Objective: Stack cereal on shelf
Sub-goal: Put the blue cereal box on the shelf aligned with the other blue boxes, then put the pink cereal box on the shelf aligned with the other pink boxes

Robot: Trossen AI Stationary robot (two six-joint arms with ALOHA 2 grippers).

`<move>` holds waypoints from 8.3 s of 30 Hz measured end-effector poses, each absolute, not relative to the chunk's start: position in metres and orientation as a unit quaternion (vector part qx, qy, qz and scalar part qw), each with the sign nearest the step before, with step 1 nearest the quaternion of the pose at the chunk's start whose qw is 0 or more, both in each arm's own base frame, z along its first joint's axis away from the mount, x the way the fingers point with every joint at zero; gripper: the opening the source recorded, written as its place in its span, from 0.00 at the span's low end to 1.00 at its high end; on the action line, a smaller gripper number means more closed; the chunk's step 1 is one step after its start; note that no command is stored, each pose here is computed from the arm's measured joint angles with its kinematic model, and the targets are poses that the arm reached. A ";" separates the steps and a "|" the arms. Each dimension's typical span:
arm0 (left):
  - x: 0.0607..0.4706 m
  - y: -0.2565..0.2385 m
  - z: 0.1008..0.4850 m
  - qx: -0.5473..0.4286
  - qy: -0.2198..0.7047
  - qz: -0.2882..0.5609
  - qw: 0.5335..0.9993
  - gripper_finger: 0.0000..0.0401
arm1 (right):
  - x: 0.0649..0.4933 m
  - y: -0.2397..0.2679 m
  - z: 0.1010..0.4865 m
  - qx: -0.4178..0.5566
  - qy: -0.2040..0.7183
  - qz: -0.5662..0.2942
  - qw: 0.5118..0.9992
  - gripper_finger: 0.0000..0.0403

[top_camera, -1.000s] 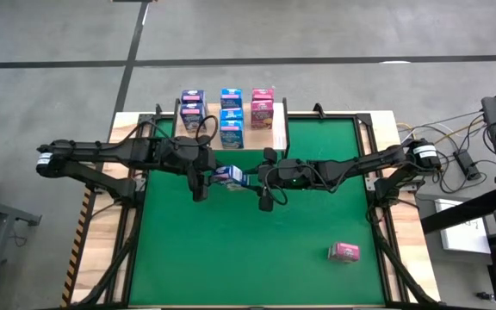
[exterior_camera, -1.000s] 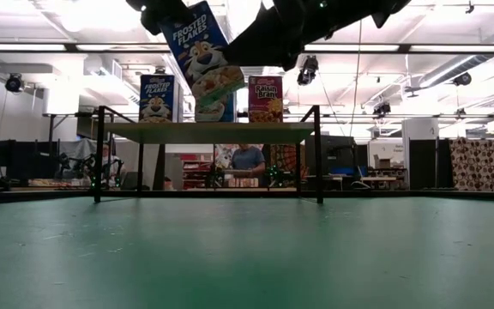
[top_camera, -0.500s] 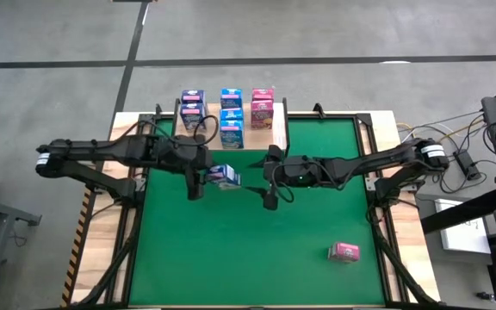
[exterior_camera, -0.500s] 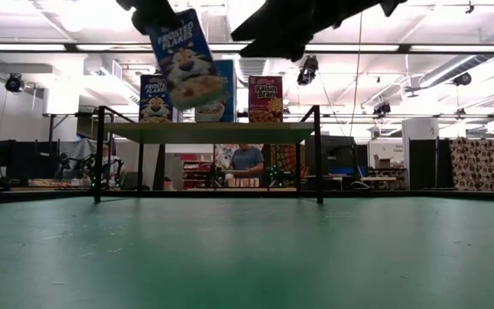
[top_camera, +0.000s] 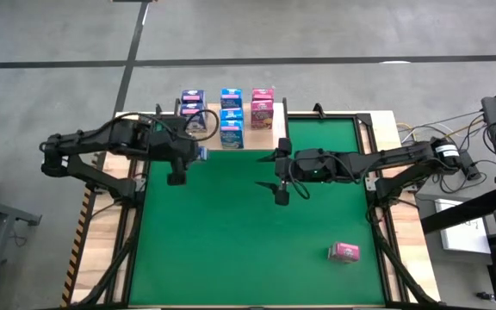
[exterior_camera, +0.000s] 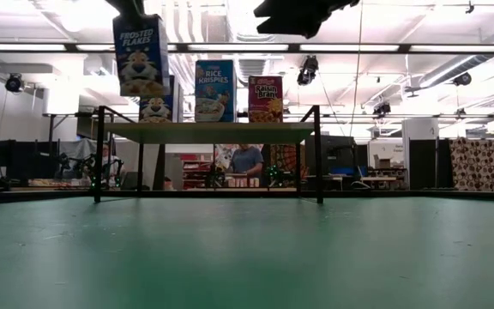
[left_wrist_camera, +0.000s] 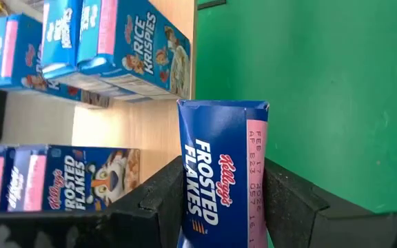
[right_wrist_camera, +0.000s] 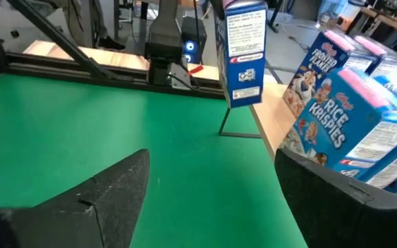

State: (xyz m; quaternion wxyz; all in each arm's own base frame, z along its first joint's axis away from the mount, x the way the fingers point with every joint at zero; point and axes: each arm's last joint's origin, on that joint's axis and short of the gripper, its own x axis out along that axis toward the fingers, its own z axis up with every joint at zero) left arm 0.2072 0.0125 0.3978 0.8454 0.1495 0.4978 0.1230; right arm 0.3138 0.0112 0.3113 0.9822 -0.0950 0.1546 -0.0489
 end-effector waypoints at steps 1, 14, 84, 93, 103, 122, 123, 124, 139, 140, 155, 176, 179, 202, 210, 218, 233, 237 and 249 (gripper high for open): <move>0.207 0.013 0.398 0.155 0.498 0.121 0.844 0.37 | 0.312 0.011 0.313 -0.100 0.154 -0.048 0.982 0.74; 0.201 0.045 0.398 0.164 0.522 0.125 0.828 0.37 | 0.309 0.011 0.303 -0.126 0.176 -0.042 0.975 0.72; 0.185 0.126 0.375 0.077 0.488 0.094 0.864 0.47 | 0.309 0.004 0.298 -0.108 0.182 -0.055 0.976 0.71; 0.185 0.127 0.380 0.084 0.486 0.114 0.863 0.50 | 0.309 0.004 0.298 -0.108 0.182 -0.055 0.976 0.71; 0.178 0.120 0.405 0.060 0.468 0.133 0.871 0.53 | 0.309 0.004 0.298 -0.104 0.182 -0.056 0.976 0.71; 0.205 0.011 0.407 0.062 0.196 0.030 0.978 0.53 | 0.298 0.014 0.315 0.089 0.298 -0.093 0.946 0.71; 0.207 0.003 0.403 0.064 0.178 0.023 0.982 0.53 | 0.297 0.017 0.318 0.101 0.306 -0.095 0.942 0.71; 0.208 -0.004 0.399 0.067 0.164 0.013 0.984 0.53 | 0.295 0.019 0.321 0.114 0.314 -0.096 0.938 0.71; 0.224 -0.052 0.353 0.077 0.079 -0.042 0.993 0.53 | 0.273 0.040 0.329 0.357 0.436 -0.103 0.820 0.71; 0.225 -0.052 0.350 0.075 0.073 -0.041 0.994 0.53 | 0.273 0.042 0.329 0.365 0.440 -0.102 0.814 0.71; 0.227 -0.053 0.300 0.035 -0.006 -0.037 0.999 0.53 | 0.262 0.089 0.324 0.370 0.470 -0.097 0.795 0.71; 0.219 -0.063 0.271 -0.063 -0.024 -0.069 0.995 0.53 | 0.262 0.187 0.298 0.034 0.665 -0.045 0.745 0.71; 0.220 -0.066 0.271 -0.057 -0.032 -0.074 0.995 0.53 | 0.243 0.202 0.306 0.007 0.647 -0.027 0.762 0.71; 0.223 -0.067 0.270 -0.059 -0.034 -0.073 0.995 0.53 | 0.144 0.237 0.290 -0.025 0.548 -0.118 0.827 0.71; 0.225 -0.067 0.268 -0.065 -0.028 -0.071 0.995 0.53 | 0.128 0.215 0.277 0.058 0.530 -0.079 0.842 0.71; 0.225 -0.067 0.267 -0.063 -0.027 -0.070 0.995 0.53 | 0.112 0.186 0.251 0.099 0.530 -0.087 0.838 0.71; 0.225 -0.067 0.267 -0.074 -0.026 -0.070 0.994 0.53 | 0.114 0.192 0.255 0.132 0.537 -0.057 0.831 0.71; 0.225 -0.067 0.267 -0.074 -0.026 -0.070 0.994 0.53 | 0.116 0.196 0.249 0.118 0.543 -0.065 0.829 0.71; 0.225 -0.067 0.267 -0.078 -0.026 -0.070 0.994 0.53 | 0.121 0.206 0.231 0.080 0.564 -0.077 0.819 0.71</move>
